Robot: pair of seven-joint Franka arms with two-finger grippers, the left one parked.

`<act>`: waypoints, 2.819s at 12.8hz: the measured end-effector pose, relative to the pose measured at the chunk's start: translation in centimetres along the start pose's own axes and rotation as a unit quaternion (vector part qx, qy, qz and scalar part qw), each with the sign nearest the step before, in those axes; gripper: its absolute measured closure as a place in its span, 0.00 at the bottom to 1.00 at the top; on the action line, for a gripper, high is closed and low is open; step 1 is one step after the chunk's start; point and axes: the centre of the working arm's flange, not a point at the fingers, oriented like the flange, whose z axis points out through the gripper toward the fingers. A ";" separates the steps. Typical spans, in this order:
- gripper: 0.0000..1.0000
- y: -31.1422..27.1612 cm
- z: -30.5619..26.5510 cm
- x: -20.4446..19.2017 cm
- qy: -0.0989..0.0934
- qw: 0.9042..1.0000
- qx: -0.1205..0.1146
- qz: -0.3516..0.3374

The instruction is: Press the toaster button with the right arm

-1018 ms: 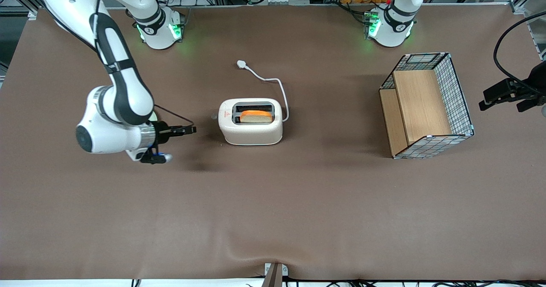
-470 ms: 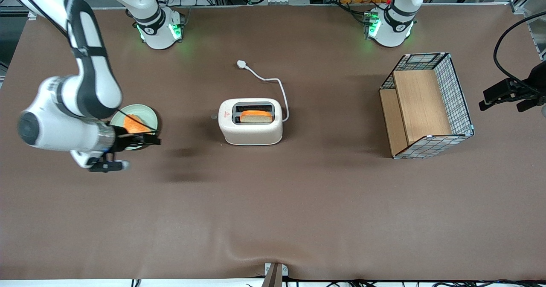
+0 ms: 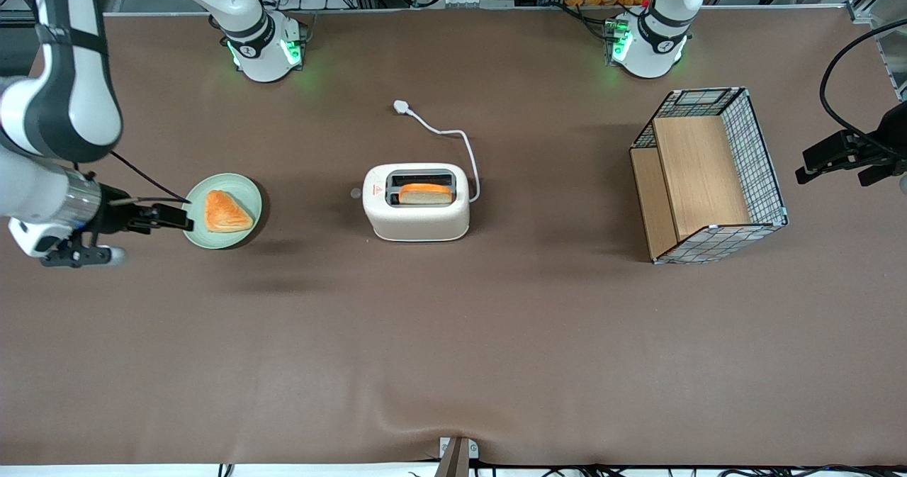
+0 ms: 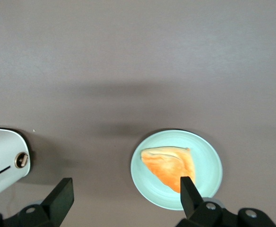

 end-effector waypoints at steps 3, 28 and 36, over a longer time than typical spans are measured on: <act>0.00 0.2 -3.3 -1.6 0.012 1.000 -0.013 -0.010; 0.00 -4.0 -19.4 -8.6 0.034 0.995 -0.070 0.059; 0.00 -3.8 -19.1 -8.6 0.026 0.995 -0.068 0.061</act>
